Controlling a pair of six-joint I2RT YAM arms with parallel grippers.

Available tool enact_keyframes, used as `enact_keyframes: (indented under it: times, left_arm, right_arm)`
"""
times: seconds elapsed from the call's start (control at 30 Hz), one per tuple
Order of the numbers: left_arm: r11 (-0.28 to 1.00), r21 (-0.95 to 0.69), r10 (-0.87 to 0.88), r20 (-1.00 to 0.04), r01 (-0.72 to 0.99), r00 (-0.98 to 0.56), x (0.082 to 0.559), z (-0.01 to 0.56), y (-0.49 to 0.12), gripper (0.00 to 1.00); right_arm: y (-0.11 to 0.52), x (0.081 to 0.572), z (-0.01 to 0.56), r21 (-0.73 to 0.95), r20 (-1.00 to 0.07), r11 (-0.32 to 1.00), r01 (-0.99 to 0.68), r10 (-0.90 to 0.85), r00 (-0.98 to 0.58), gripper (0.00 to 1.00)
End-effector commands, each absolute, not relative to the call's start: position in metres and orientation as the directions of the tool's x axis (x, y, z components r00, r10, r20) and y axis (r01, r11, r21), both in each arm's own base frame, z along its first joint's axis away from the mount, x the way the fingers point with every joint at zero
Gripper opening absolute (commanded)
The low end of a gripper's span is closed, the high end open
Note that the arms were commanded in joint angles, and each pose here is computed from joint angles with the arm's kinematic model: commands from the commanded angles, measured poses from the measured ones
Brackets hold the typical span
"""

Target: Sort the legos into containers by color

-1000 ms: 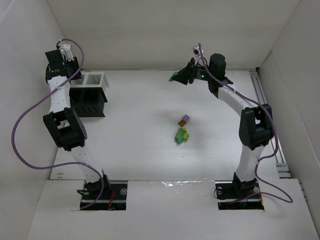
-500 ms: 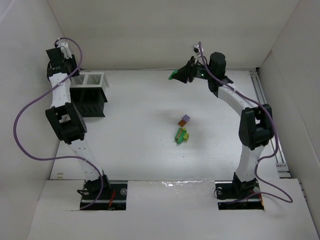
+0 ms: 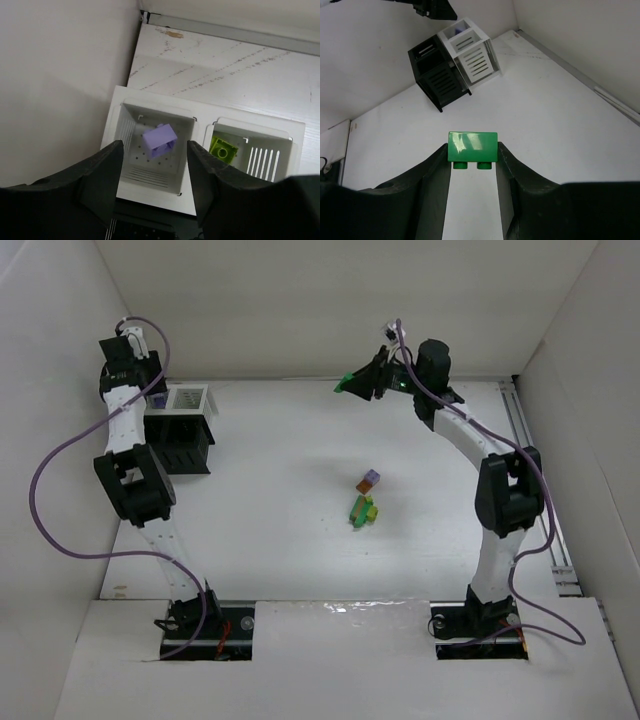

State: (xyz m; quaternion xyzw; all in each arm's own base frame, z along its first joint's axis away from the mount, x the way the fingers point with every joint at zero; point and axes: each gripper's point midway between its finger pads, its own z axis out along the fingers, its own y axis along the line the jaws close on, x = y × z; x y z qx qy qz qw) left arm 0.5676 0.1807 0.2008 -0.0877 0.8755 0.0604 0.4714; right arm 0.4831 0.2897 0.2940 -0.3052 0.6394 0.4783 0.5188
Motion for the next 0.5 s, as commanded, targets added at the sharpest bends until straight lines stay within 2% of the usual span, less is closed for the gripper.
enact_keyframes:
  times: [0.0,0.1,0.23,0.27,0.33,0.37,0.4,0.43,0.47]
  left_arm:
    - [0.981,0.024,-0.08,-0.856,-0.194,-0.511,0.567,0.214,0.175,0.51]
    - [0.978,-0.015,-0.112,-0.879,-0.209,-0.463,0.568,0.231,0.171,0.57]
    - [0.987,-0.058,-0.112,-0.914,-0.147,-0.39,0.565,0.263,0.151,0.57]
    - [0.993,-0.073,-0.097,-0.953,-0.093,-0.286,0.565,0.302,0.14,0.58]
    - [0.993,-0.105,-0.112,-0.97,-0.047,-0.213,0.558,0.322,0.127,0.62]
    - [0.994,-0.107,-0.11,-0.984,-0.031,-0.141,0.551,0.355,0.121,0.64]
    - [0.993,-0.117,-0.119,-0.986,-0.027,-0.115,0.551,0.368,0.115,0.68]
    - [0.991,-0.13,-0.134,-0.986,-0.043,-0.102,0.549,0.378,0.116,0.69]
    - [0.99,-0.136,-0.138,-0.988,-0.036,-0.065,0.546,0.401,0.109,0.7]
  right_arm:
    - [0.298,0.486,0.321,0.216,-0.975,0.345,-0.913,0.13,-0.181,0.0]
    - [0.299,0.488,0.32,0.207,-0.977,0.346,-0.915,0.127,-0.173,0.0]
    - [0.308,0.488,0.321,0.201,-0.978,0.347,-0.916,0.131,-0.165,0.0]
    - [0.316,0.485,0.328,0.19,-0.978,0.338,-0.922,0.148,-0.147,0.0]
    - [0.332,0.482,0.337,0.17,-0.977,0.315,-0.934,0.174,-0.12,0.0]
    - [0.343,0.482,0.331,0.187,-0.974,0.294,-0.937,0.183,-0.137,0.0]
    - [0.351,0.483,0.336,0.169,-0.973,0.287,-0.943,0.203,-0.113,0.0]
    - [0.367,0.479,0.349,0.148,-0.97,0.263,-0.953,0.225,-0.089,0.0]
    - [0.378,0.483,0.34,0.181,-0.964,0.249,-0.951,0.238,-0.121,0.0]
